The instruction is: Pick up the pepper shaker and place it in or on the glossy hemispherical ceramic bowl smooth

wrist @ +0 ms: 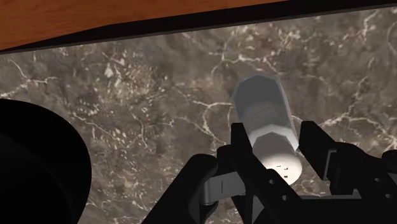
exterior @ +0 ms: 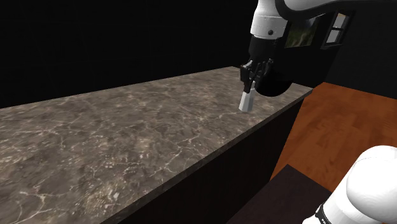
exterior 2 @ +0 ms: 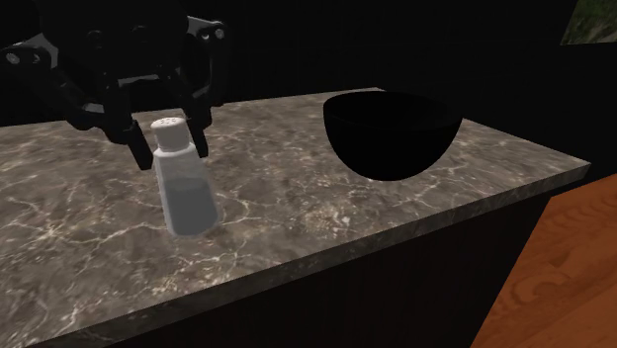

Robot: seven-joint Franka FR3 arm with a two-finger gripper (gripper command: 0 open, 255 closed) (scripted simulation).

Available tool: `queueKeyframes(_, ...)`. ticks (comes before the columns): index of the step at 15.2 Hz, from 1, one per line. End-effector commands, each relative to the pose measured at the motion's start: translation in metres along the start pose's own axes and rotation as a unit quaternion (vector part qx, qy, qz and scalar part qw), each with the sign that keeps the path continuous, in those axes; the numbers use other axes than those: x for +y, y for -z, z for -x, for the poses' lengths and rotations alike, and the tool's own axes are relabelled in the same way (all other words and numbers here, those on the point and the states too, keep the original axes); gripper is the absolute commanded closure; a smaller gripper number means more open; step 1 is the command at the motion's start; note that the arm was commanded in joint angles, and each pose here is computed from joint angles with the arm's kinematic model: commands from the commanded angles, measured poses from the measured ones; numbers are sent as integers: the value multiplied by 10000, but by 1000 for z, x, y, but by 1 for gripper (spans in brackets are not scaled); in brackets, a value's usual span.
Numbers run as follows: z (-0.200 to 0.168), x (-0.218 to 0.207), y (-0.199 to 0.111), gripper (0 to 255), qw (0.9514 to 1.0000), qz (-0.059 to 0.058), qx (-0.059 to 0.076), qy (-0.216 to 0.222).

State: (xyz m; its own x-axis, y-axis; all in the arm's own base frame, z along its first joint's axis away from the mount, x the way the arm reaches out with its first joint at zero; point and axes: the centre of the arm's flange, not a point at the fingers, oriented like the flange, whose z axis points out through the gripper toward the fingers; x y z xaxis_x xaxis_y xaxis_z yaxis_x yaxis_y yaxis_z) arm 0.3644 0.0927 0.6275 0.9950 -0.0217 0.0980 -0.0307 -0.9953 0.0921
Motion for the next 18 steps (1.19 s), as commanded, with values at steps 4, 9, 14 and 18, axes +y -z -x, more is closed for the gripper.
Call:
queueKeyframes(4,-3,2,25,255,10000,1,-1,0)
queueKeyframes(9,-5,4,51,255,10000,1,-1,0)
queueKeyframes(14,-8,7,78,255,10000,1,-1,0)
queueKeyframes(18,-10,9,99,255,10000,1,-1,0)
